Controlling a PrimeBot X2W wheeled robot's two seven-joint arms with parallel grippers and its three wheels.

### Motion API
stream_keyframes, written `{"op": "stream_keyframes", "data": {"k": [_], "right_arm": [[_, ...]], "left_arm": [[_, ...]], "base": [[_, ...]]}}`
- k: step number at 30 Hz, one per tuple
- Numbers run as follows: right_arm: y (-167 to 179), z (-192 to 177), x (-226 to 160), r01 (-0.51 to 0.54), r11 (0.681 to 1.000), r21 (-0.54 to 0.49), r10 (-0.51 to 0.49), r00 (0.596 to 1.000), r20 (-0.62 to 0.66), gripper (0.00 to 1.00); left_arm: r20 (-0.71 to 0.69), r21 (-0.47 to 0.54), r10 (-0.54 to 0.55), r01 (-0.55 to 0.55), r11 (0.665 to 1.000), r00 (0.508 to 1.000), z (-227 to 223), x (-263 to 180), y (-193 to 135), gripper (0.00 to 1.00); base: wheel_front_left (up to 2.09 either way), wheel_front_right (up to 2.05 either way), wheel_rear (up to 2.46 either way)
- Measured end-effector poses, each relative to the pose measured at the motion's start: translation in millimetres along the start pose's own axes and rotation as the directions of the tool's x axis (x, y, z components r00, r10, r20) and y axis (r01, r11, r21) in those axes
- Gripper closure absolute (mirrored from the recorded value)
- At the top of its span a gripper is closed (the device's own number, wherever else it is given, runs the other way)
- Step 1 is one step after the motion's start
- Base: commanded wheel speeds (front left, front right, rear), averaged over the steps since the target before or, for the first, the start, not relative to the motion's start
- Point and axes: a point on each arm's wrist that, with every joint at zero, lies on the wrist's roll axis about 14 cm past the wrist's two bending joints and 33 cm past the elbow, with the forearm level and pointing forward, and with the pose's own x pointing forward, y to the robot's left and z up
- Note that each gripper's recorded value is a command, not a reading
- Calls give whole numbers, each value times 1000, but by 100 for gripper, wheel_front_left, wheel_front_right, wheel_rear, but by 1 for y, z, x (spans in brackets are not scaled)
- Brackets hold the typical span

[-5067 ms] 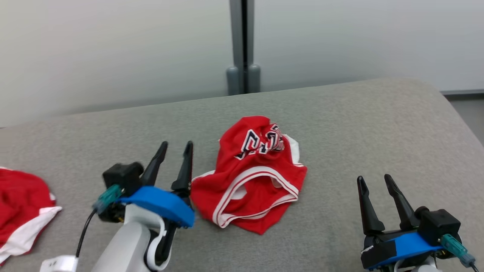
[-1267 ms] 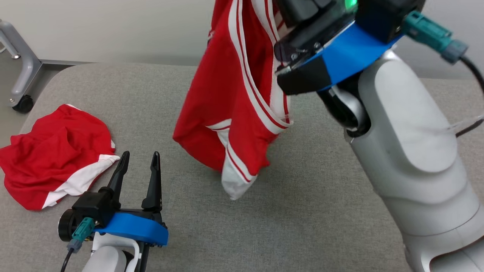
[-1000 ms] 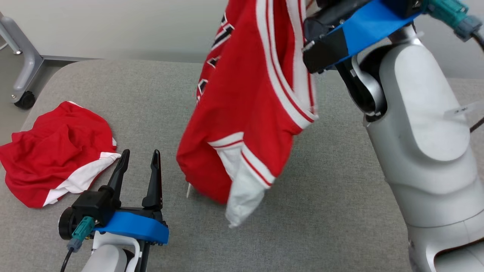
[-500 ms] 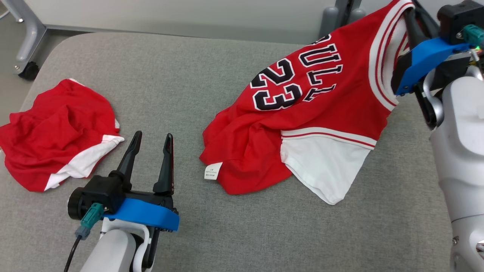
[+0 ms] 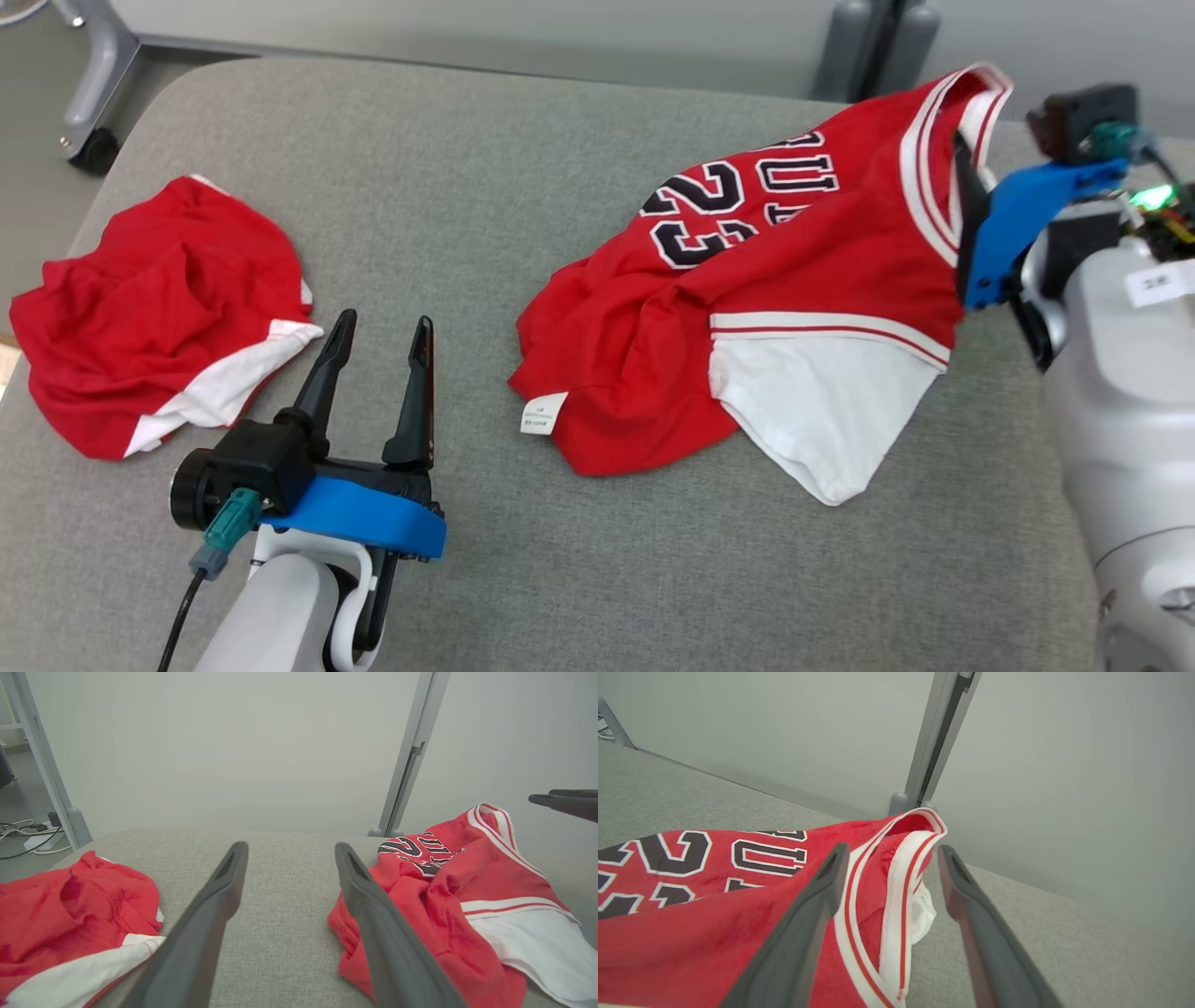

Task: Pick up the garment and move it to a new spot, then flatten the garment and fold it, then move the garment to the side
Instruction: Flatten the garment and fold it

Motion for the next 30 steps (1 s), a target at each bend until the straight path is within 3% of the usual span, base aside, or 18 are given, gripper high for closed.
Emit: {"op": "stream_keyframes", "data": {"k": [5, 11, 22, 30], "right_arm": [[28, -19, -21, -56, 998, 36, 58, 997, -48, 0], [51, -28, -55, -120, 993, -4, 120, 993, -5, 0], [109, -76, -121, -243, 966, 91, 243, 970, 10, 0], [127, -104, -143, -275, 957, 92, 282, 955, -87, 0]], "left_arm": [[17, -2, -8, 8, 1000, 1000, 6, -2, -4, 0], [32, -6, -31, 31, 999, 999, 11, -7, -14, 0], [32, -13, -48, 48, 999, 998, 14, -8, -21, 0], [24, -19, -34, 35, 999, 999, 11, -10, -16, 0]], "base": [[0, 0, 0], [0, 0, 0], [0, 0, 0], [0, 0, 0]]}}
